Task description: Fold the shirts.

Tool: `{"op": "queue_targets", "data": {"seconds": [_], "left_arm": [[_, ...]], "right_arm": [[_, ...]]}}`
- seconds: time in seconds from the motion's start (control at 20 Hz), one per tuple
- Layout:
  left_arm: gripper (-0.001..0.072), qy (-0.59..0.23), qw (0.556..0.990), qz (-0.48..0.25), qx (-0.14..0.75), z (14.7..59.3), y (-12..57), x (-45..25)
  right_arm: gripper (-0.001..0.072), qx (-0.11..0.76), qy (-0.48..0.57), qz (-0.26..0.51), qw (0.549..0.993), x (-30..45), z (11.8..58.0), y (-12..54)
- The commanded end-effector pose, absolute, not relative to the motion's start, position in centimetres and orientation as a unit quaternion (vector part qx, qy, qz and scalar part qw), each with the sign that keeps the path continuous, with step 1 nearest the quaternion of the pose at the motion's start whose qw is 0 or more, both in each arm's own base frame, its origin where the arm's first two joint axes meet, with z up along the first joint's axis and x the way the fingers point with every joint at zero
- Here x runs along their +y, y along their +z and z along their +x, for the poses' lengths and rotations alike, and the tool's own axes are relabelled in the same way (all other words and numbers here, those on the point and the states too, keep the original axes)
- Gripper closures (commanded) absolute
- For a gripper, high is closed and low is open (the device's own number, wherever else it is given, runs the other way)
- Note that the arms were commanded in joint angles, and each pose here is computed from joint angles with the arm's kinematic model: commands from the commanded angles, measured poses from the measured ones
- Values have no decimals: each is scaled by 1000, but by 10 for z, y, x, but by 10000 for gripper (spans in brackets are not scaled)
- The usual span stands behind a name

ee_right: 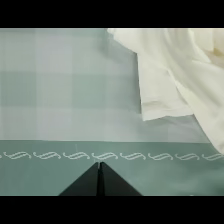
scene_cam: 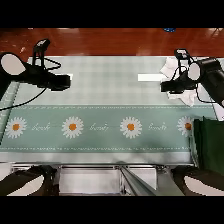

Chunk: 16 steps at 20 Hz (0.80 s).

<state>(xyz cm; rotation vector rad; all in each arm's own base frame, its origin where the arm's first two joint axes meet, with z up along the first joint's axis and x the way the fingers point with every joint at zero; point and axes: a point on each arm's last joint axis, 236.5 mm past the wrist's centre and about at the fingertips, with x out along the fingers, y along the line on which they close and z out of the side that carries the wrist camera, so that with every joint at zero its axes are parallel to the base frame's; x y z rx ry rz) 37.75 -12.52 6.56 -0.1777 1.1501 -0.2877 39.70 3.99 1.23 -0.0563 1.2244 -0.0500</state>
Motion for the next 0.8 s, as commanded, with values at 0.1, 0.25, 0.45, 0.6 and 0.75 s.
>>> {"op": "queue_targets", "data": {"seconds": [0.1, 0.25, 0.45, 0.6, 0.75], "left_arm": [[694, -135, 826, -84, 541, 378, 65, -125], [694, -135, 826, -84, 541, 378, 65, -125], [694, -135, 826, -84, 541, 378, 65, -125], [694, -135, 826, -84, 541, 378, 65, -125], [694, -134, 832, -86, 532, 383, 67, -125]], "right_arm": [[686, 575, -23, -27, 818, 40, 397, 12], [686, 575, -23, -27, 818, 40, 397, 12], [686, 575, -23, -27, 818, 40, 397, 12], [686, 575, -23, -27, 818, 40, 397, 12], [686, 575, -23, -27, 818, 40, 397, 12]]}}
